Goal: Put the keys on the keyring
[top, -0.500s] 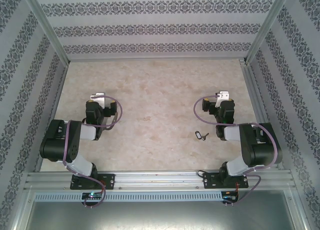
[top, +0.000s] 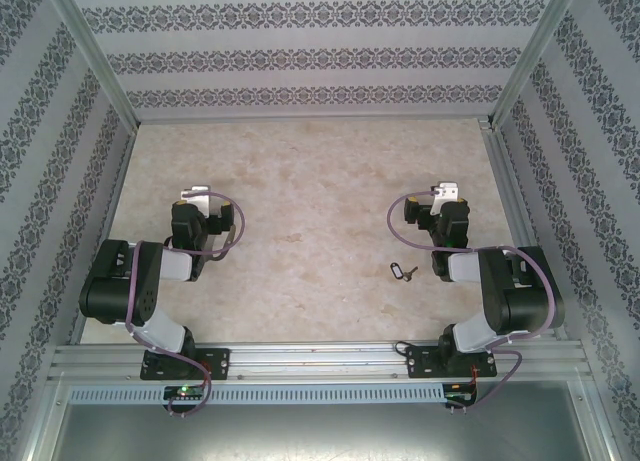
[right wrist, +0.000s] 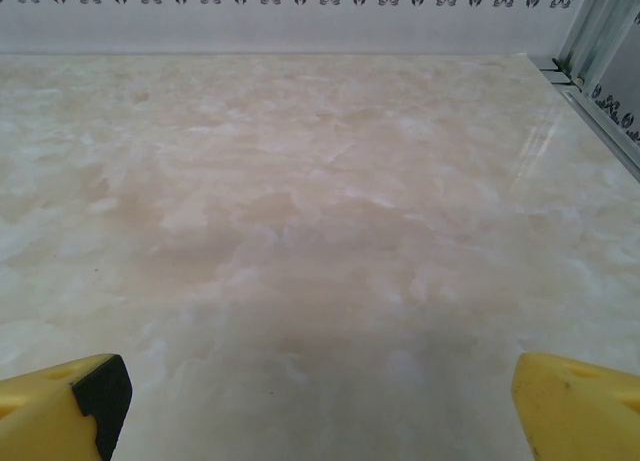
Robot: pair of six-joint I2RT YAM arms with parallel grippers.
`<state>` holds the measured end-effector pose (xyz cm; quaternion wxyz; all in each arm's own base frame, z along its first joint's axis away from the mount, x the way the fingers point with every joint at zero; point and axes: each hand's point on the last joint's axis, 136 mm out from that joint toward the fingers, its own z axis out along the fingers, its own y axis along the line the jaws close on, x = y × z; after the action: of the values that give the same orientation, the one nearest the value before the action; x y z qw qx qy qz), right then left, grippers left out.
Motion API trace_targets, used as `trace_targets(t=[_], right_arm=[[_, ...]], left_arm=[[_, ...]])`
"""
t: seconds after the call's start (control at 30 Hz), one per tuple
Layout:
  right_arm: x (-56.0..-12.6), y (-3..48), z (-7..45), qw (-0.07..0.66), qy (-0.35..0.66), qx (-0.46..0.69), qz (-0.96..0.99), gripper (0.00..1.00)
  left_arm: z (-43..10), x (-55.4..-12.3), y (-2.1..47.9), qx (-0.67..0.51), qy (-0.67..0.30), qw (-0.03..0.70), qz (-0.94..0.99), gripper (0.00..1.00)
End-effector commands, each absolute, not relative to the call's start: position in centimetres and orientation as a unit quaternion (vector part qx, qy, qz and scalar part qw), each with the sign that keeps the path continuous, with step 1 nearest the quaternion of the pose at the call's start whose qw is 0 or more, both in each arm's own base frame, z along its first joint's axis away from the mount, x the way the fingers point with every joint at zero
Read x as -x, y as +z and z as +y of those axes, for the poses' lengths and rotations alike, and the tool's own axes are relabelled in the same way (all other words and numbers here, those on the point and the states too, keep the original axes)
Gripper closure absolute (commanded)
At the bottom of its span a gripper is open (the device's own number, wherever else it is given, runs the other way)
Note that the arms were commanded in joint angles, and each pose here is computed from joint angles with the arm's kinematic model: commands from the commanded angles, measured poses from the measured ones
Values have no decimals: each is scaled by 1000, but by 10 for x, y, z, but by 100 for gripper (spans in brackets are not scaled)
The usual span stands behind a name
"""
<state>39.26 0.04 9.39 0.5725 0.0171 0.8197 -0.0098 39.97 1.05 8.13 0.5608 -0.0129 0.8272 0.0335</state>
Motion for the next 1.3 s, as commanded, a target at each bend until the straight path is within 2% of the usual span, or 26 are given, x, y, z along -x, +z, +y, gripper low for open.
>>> trace_targets(t=[0.0,0.47,0.7,0.9,1.03,1.17,1.27], right_arm=[[-398,104,0,584,-4,-18,812,2],[-396,109,-2,590,2,-24,807,3],[-385,152,-13,582,-30,-58,811,2],[-391,206,-10,570,62,-162,803,2],[-390,218,15,587,143,-141,784,2],[-386,206,44,547,201,-112,805,3],[-380,191,69,517,206,-96,825,3]], left_arm=[[16,-399,87,31,42,570,820,0],[19,-397,88,39,47,575,816,0],[27,-391,110,62,105,576,808,0],[18,-390,142,58,158,564,809,0],[13,-391,156,132,110,537,826,0],[3,-392,150,217,42,475,852,0],[-16,-399,128,260,-20,419,870,0]])
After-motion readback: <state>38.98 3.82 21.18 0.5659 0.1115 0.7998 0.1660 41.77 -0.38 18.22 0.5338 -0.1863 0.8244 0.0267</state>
